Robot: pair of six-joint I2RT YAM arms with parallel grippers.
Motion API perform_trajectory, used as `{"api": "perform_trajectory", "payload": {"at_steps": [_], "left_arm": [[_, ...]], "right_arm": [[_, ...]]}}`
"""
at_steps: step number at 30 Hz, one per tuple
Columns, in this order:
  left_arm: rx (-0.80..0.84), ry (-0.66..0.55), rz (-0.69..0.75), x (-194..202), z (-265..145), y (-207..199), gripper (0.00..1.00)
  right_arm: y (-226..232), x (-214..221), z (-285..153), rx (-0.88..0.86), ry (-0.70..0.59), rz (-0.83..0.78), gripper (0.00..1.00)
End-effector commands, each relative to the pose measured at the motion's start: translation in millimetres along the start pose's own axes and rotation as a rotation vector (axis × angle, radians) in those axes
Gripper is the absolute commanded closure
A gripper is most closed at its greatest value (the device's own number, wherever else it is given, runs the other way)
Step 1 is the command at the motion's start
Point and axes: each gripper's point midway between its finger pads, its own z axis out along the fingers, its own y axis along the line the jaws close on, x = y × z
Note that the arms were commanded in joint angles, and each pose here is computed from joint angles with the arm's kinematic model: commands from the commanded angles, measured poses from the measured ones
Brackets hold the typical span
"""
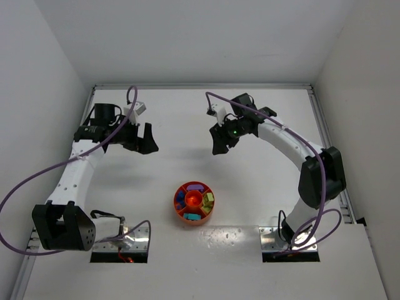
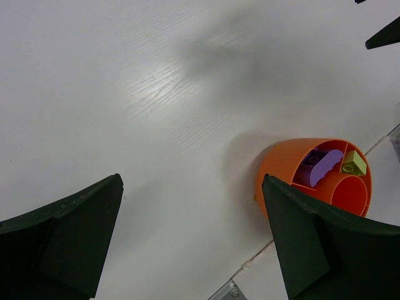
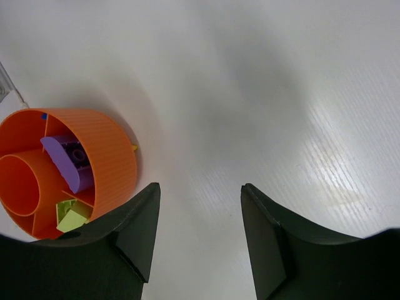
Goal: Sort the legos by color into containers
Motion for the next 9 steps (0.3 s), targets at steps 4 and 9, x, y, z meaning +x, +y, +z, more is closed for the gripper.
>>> {"api": "perform_trajectory", "payload": {"at_steps": [4, 9], "left_arm": [[0.017, -0.032, -0.01, -4.4, -2.6, 3.0, 0.0], [0.004, -0.062, 0.025, -10.7, -5.9, 6.1, 0.0]], "right_arm": [[0.8, -20.6, -11.2, 0.011, -0.069, -0.048, 0.45], [-0.9, -23.8, -12.8, 0.022, -0.074, -0.052, 0.45]]}}
